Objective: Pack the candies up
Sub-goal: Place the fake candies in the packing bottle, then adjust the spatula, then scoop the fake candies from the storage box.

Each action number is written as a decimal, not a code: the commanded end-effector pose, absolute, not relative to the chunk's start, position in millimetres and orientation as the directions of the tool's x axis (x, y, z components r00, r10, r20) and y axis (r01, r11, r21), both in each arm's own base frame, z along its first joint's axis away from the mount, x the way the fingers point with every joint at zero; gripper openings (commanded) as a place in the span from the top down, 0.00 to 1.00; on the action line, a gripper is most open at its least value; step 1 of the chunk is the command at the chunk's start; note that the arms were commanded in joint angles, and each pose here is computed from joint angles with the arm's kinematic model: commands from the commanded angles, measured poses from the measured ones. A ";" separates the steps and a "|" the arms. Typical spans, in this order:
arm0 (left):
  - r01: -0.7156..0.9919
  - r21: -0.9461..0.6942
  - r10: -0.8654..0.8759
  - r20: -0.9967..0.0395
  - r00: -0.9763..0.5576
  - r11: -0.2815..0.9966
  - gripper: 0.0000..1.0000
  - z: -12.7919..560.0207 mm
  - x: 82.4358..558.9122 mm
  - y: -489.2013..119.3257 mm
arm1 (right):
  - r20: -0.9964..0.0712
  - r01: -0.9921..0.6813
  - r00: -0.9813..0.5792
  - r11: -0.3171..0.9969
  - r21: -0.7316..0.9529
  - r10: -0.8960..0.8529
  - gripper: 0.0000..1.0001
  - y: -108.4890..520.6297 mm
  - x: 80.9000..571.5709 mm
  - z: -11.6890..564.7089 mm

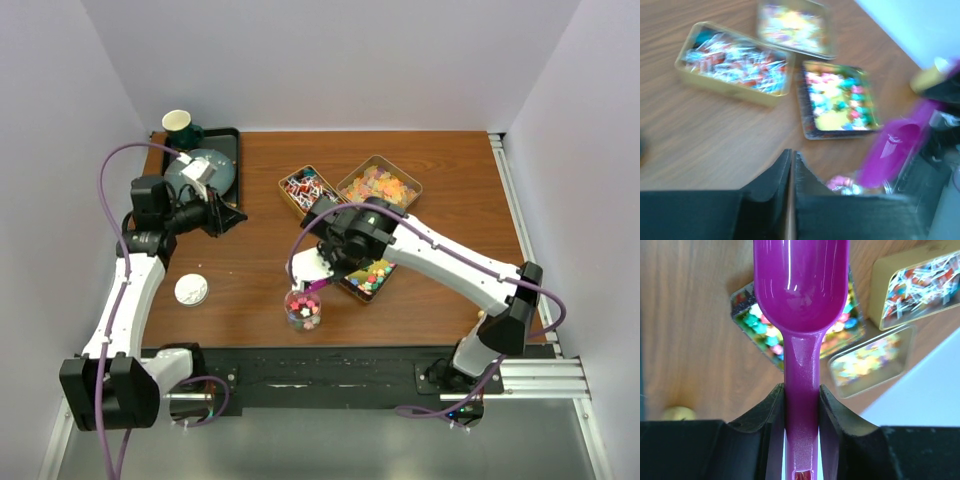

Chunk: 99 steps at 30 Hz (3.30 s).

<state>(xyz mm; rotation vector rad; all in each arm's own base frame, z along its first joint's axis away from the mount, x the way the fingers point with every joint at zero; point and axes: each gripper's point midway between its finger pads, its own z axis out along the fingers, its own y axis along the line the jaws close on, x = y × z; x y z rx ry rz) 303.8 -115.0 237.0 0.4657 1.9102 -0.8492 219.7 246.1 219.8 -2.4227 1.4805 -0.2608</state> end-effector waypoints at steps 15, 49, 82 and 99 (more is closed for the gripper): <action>0.754 -0.569 -0.025 -0.803 -0.595 0.329 1.00 226.0 296.1 -207.9 | -0.564 -0.980 -0.077 0.168 -0.110 -0.822 1.00 306.6 264.2 249.3; 0.886 -0.178 0.243 -0.921 -0.303 0.429 0.18 97.8 307.7 -228.0 | 0.089 -0.948 -0.217 0.188 -0.258 -0.972 1.00 80.9 260.4 203.8; 0.920 -0.204 0.218 -0.933 -0.286 0.335 0.25 45.6 283.7 -300.8 | 0.334 -0.983 -0.180 0.157 -0.097 -0.925 1.00 54.2 238.0 181.4; 0.897 -0.258 0.208 -0.915 -0.346 0.359 0.29 24.5 283.5 -300.7 | 0.366 -0.997 -0.075 0.060 -0.052 -0.927 1.00 71.1 270.6 156.3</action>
